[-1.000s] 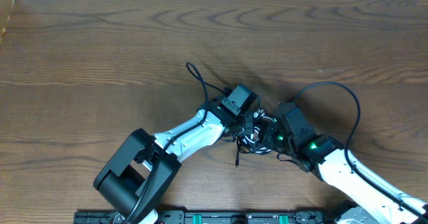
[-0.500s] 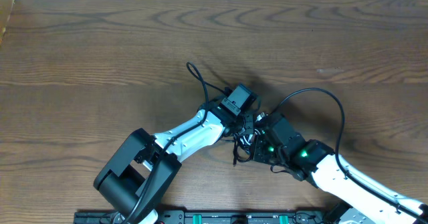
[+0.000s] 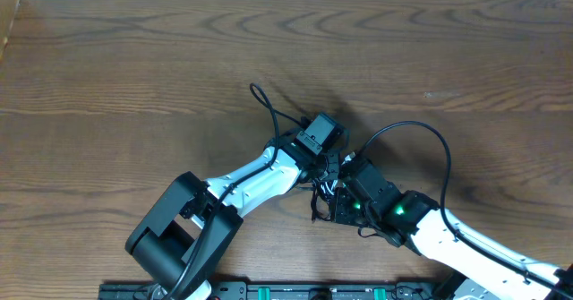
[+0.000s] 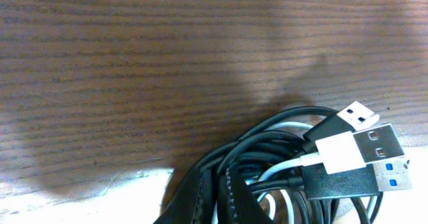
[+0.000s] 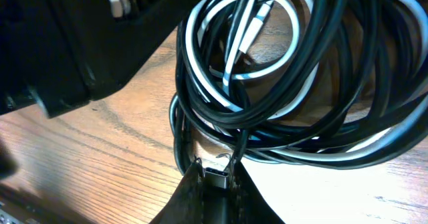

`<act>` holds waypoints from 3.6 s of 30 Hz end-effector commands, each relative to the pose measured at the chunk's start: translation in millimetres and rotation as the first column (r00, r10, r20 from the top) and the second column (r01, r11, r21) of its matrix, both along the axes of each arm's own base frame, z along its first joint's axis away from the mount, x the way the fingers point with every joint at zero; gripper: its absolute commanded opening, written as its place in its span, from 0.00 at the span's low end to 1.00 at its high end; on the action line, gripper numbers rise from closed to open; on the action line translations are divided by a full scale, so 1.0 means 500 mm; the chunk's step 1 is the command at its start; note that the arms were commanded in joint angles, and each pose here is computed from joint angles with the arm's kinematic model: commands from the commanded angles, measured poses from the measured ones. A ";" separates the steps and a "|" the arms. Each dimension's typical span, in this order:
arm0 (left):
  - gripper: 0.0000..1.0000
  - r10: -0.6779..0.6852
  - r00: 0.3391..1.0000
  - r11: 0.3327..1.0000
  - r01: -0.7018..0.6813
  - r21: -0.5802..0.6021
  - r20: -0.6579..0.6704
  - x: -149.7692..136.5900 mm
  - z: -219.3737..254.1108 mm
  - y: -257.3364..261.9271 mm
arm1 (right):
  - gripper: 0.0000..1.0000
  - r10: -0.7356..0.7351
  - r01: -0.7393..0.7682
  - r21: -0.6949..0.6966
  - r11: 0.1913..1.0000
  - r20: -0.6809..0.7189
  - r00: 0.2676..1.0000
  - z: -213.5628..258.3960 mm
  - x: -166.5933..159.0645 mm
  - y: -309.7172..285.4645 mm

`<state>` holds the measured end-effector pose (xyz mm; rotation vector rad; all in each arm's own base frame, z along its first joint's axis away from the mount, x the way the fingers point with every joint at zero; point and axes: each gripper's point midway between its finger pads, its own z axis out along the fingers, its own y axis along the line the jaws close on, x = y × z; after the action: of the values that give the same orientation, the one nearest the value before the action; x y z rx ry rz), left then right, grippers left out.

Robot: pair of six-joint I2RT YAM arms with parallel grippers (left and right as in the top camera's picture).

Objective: Untangle cables

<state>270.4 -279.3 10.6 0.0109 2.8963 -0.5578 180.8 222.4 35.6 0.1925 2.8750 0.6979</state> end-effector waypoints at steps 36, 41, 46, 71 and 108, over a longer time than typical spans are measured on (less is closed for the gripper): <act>0.08 0.009 1.000 0.999 -0.008 0.040 -0.015 -0.004 -0.029 0.012 | 0.01 -0.133 0.134 0.023 0.991 -0.024 0.991 0.001 0.042 -0.021; 0.08 0.009 1.000 0.999 -0.008 0.041 -0.015 -0.004 -0.029 0.012 | 0.01 -0.173 0.172 -0.019 0.985 -0.049 0.984 -0.024 0.024 -0.011; 0.08 0.009 1.000 0.999 -0.008 0.041 -0.015 -0.004 -0.029 0.012 | 0.01 -0.162 0.157 -0.055 0.986 -0.095 0.982 -0.059 -0.001 0.004; 0.14 -0.023 1.000 1.000 0.023 0.009 0.002 0.005 -0.006 0.013 | 0.63 0.152 -0.167 0.102 0.981 0.147 0.977 0.069 0.026 0.032; 0.75 0.136 0.990 0.990 -0.135 0.031 -0.035 0.037 0.073 0.329 | 0.59 0.379 -0.319 -0.270 0.908 0.210 0.901 0.038 0.093 0.022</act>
<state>286.5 -118.9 49.5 -0.2446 2.9168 -0.5340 224.4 233.5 64.2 -0.3383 2.7359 0.4855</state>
